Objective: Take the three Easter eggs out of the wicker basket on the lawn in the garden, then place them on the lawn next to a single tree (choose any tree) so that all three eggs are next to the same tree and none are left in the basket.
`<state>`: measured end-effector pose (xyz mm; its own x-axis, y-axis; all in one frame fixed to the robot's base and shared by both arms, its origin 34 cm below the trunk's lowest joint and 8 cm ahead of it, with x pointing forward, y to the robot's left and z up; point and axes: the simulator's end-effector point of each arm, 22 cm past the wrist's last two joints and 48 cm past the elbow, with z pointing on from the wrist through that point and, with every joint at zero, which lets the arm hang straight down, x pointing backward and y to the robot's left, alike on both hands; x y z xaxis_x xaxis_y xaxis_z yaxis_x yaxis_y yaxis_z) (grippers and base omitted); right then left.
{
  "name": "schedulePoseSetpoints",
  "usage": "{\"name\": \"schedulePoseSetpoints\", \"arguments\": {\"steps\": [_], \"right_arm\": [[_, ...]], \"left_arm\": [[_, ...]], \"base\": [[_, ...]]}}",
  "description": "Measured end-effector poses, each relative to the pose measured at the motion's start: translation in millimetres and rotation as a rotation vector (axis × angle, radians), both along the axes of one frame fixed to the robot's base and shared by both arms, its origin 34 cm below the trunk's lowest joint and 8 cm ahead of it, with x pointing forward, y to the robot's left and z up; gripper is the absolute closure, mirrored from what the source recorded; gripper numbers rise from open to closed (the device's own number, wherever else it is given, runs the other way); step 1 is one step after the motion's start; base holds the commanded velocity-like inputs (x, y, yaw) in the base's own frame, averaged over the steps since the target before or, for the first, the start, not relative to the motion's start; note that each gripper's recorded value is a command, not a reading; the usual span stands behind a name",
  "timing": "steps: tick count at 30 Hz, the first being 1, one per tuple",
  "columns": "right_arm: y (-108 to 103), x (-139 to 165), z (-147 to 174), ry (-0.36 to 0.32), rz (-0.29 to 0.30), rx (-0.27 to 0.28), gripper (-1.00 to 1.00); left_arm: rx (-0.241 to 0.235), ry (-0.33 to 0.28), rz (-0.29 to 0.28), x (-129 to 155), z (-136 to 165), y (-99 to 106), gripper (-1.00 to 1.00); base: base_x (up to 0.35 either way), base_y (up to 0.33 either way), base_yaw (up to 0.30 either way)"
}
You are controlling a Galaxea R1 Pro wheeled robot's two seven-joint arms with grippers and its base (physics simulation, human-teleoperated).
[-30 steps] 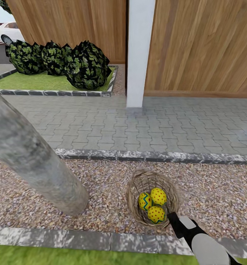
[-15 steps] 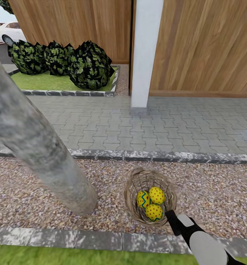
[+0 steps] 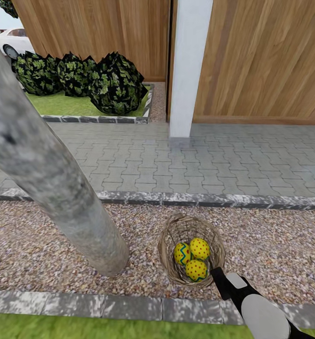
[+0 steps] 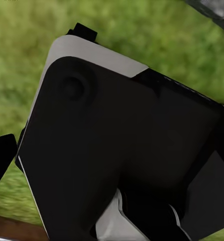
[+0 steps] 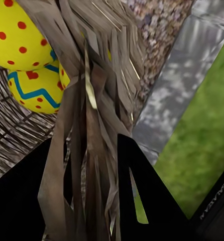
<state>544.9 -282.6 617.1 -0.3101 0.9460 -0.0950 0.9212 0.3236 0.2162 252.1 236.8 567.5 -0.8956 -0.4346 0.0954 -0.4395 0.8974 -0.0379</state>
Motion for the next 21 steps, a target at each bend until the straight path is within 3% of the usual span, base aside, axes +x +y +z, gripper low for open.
{"name": "schedulePoseSetpoints", "arguments": {"steps": [21], "right_arm": [[3.2,10.2,-17.6,-0.013,0.002,0.003,1.0]], "left_arm": [[0.002,-0.002,0.0,8.0,-18.5,1.2,-1.0]], "base": [[0.0,0.0,0.0]]}}
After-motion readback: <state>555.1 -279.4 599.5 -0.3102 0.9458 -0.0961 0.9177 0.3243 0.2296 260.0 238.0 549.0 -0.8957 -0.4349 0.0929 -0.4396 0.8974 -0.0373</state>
